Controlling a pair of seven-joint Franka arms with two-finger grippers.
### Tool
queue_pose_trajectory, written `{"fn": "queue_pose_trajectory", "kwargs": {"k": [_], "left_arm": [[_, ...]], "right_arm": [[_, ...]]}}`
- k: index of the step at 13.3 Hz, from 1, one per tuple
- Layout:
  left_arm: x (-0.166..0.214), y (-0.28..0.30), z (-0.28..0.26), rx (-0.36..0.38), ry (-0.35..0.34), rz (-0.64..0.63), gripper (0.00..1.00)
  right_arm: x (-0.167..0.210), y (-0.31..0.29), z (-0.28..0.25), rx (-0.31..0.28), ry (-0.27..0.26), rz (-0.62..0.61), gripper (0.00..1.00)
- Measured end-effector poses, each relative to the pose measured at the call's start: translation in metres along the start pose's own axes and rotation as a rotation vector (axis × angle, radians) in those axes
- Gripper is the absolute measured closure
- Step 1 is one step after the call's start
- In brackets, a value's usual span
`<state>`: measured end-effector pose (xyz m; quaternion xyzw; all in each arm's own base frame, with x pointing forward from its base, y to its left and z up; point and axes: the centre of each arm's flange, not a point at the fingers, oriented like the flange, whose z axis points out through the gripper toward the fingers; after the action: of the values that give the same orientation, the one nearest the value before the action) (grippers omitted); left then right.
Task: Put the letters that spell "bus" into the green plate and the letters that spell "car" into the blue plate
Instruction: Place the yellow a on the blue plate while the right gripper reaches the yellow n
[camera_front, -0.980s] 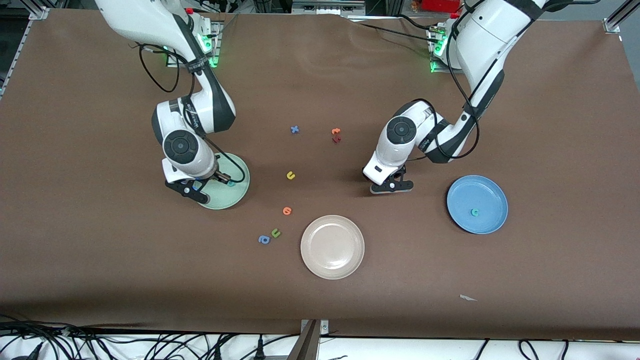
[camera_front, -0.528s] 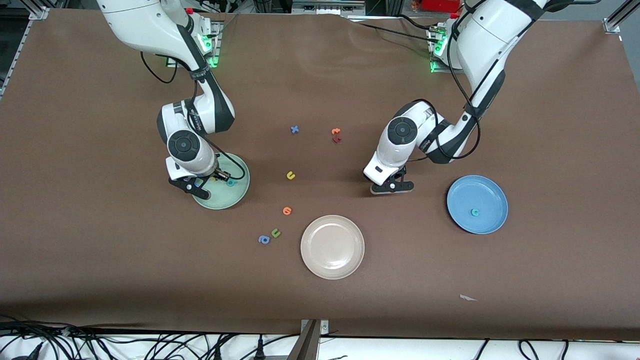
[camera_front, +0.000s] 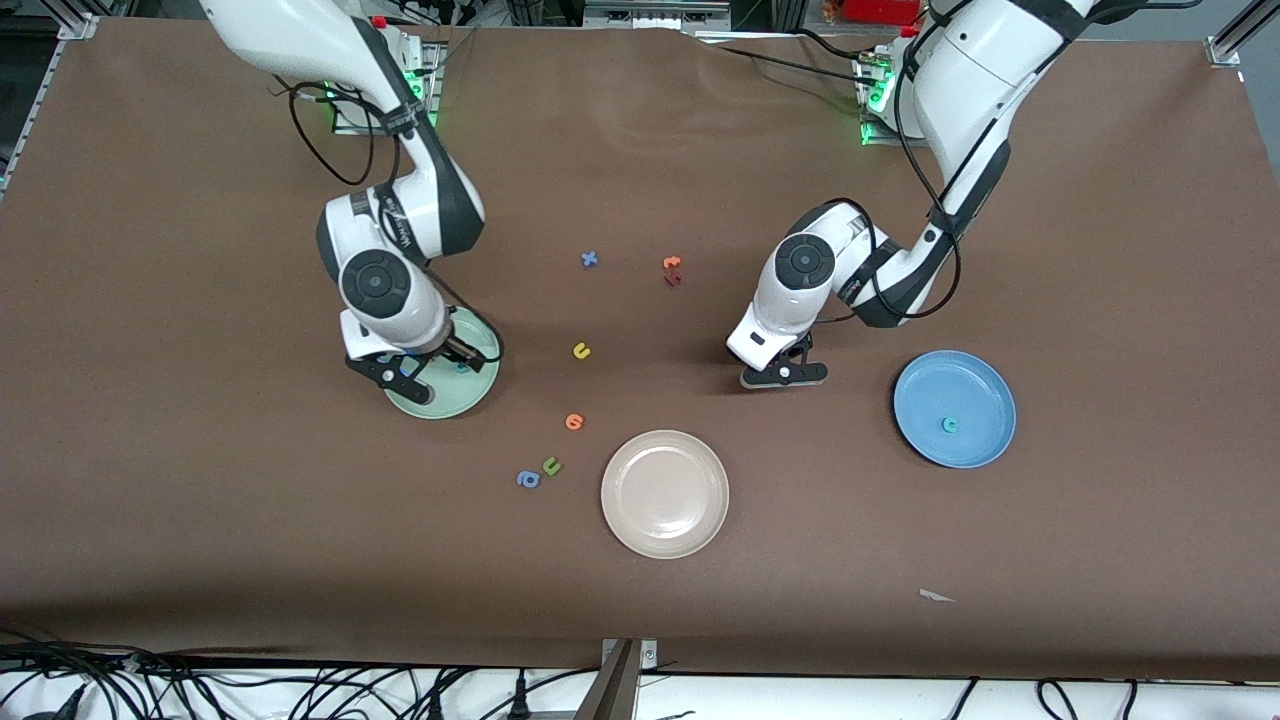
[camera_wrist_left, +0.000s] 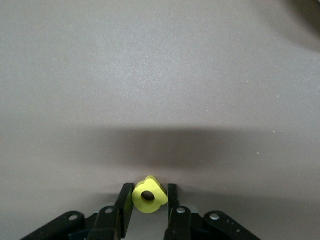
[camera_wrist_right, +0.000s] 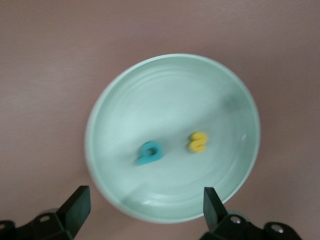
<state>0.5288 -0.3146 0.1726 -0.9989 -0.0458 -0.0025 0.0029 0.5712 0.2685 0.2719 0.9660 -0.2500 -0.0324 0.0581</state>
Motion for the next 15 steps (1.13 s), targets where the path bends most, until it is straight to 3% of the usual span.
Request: {"fn": "queue_pose_trajectory", "kwargs": {"k": [5,6,9,12,13,15], "left_arm": [[0.057,-0.080,-0.006,0.027,0.008,0.039,0.68],[0.070,-0.098,-0.010,0.040,-0.001,0.061,0.68],[0.105,-0.148,-0.030,0.098,-0.056,0.139,0.68],[0.136,-0.188,-0.061,0.139,-0.107,0.223,0.68],[0.141,-0.200,-0.066,0.143,-0.119,0.254,0.68],[0.146,-0.230,-0.061,0.136,-0.149,0.337,0.67]], "right_arm": [[-0.059,-0.076,-0.017,0.071,0.005,0.180,0.09],[-0.072,-0.095,-0.012,0.076,0.003,0.213,0.17],[-0.108,-0.141,0.021,0.086,0.011,0.249,0.18],[-0.113,-0.150,0.045,0.091,0.016,0.252,0.22],[-0.112,-0.149,0.049,0.088,0.017,0.254,0.34],[-0.111,-0.149,0.056,0.077,0.019,0.252,0.35]]}}
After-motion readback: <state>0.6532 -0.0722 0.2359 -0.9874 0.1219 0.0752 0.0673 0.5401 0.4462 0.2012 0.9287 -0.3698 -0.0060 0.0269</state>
